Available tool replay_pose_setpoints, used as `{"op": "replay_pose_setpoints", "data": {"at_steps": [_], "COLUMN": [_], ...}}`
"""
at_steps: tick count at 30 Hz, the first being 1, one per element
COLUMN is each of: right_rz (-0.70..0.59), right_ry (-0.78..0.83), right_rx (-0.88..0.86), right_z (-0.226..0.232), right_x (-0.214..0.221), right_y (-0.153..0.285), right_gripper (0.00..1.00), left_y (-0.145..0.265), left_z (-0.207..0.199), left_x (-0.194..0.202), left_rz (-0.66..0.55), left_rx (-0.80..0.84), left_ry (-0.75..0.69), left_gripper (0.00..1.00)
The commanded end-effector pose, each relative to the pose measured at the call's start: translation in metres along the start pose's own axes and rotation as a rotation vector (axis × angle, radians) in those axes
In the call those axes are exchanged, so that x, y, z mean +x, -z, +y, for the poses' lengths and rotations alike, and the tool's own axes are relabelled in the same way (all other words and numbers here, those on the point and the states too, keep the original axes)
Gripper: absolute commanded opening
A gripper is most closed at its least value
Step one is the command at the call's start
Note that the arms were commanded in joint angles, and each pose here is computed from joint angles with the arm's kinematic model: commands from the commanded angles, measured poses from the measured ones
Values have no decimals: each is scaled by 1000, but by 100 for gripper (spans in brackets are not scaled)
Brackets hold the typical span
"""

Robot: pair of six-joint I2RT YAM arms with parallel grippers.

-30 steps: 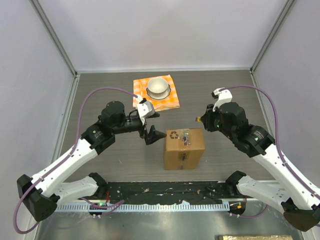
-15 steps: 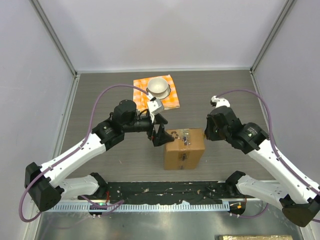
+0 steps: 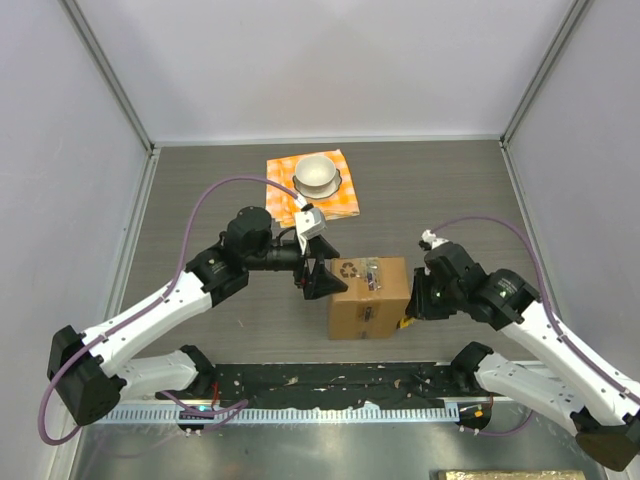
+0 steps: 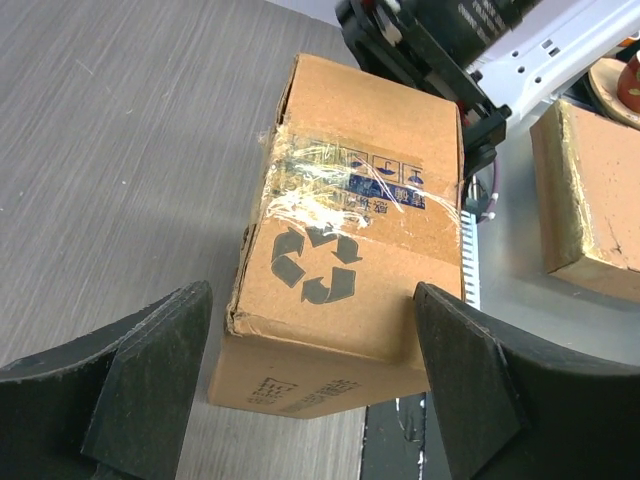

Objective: Unpack the express box

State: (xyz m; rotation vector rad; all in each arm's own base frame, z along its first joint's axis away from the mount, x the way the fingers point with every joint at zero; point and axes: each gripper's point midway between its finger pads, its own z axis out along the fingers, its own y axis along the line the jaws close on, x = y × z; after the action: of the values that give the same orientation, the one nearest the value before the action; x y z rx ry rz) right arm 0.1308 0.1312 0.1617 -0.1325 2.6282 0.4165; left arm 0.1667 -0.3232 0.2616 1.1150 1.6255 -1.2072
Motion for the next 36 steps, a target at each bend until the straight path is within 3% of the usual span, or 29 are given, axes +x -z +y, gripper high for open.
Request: {"op": "replay_pose_setpoints", "data": {"at_steps": [1,13,22,27,32,36], "right_rz": [131,50,14,-32,-161,-264], "right_ry": [-86,-56,-46,-26,23,55], "right_rx": [-120,-85,-206,-270,-313,-276], "right_z": [14,22,71,114,159,168], "right_x": [41,7,-22,-51,-106,-150], "right_y": [-12,-48,-75,-109,-127,-131], "right_gripper": [1,1,1,1,1,1], "left_y": [2,2,18,41,64,79], "left_z": [3,9,16,21,28,26], "left_x": [-17,-27,-34,-38,-37,-30], "left_rz": [-65,-112,-158,-182,-183,-167], "left_rx": [-28,-53,-95,-132,-182,-201], "left_ry": [-77,-95,-91,-75,-69,-66], "left_gripper": [87,85,80,78,73,71]}}
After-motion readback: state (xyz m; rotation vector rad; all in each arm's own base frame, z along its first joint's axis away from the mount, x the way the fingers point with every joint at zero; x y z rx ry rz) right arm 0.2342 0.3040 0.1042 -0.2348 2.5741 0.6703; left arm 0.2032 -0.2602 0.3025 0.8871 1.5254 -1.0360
